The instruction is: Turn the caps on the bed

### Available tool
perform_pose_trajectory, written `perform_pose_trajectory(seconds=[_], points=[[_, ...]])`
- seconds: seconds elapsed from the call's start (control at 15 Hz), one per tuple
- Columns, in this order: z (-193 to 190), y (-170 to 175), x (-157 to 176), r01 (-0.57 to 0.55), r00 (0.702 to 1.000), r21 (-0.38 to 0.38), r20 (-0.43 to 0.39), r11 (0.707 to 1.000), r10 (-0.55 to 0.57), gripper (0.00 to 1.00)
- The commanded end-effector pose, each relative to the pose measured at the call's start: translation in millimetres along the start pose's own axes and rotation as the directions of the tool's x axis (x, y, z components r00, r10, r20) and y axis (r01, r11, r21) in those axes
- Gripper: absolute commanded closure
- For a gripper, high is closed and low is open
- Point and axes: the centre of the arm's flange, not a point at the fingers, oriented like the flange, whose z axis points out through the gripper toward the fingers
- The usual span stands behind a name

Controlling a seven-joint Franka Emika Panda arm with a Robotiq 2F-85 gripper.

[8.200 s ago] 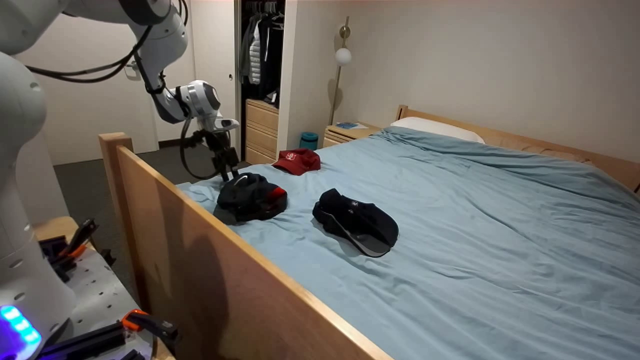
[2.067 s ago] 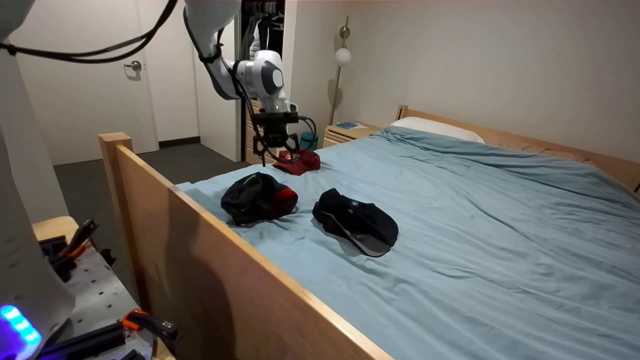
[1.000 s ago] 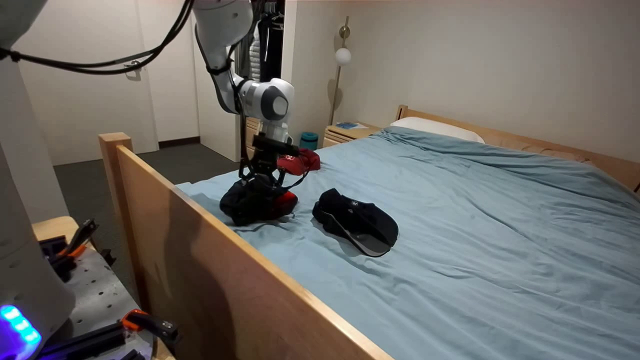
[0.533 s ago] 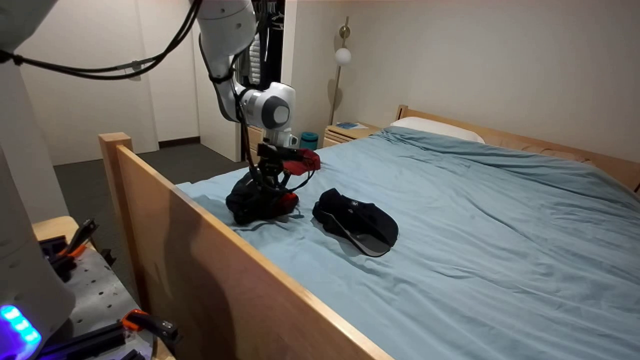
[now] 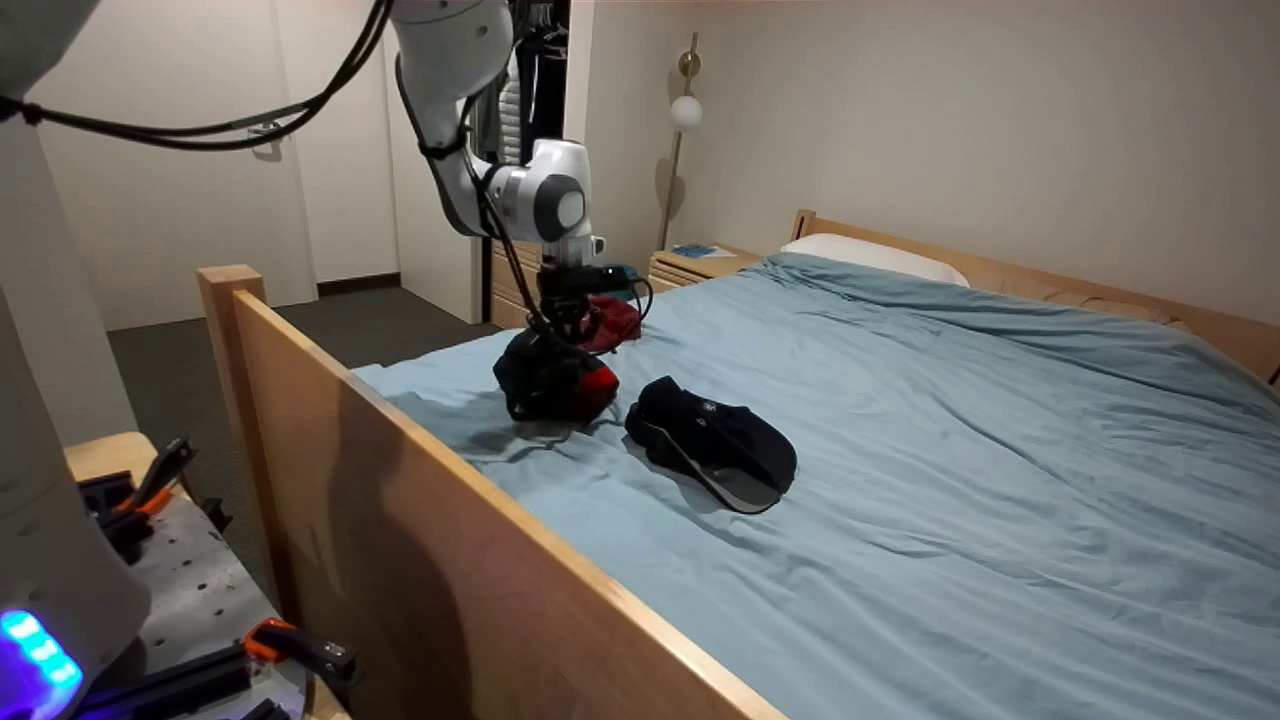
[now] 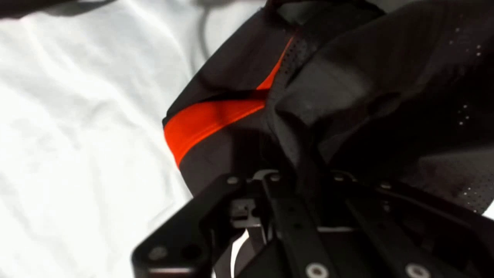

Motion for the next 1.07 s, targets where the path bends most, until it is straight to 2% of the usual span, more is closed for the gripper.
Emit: perform_pose_trajectory(seconds=[0.0,0.13,0.2,0.4,0.47,0.6,0.73,0.87,1.0], points=[[-38,16,36,0.178,0.983,-0.07,-0.03,0.982,-0.18,0.94],[-56,15,63,0.251,0.963,-0.131,-0.063,0.959,-0.261,0.94],[-40,10,42,0.169,0.984,-0.087,-0.048,0.982,-0.174,0.9],[-56,5,65,0.213,0.973,-0.12,-0.069,0.97,-0.222,0.9],[-53,6,60,0.234,0.97,-0.109,-0.042,0.966,-0.239,0.94],[-58,16,54,0.369,0.929,-0.116,0.03,0.922,-0.368,0.94],[-74,31,71,0.459,0.888,-0.121,0.042,0.88,-0.458,0.94],[-92,32,109,0.547,0.837,-0.111,0.048,0.83,-0.545,0.94],[-107,19,146,0.627,0.777,-0.118,0.034,0.77,-0.628,0.94]])
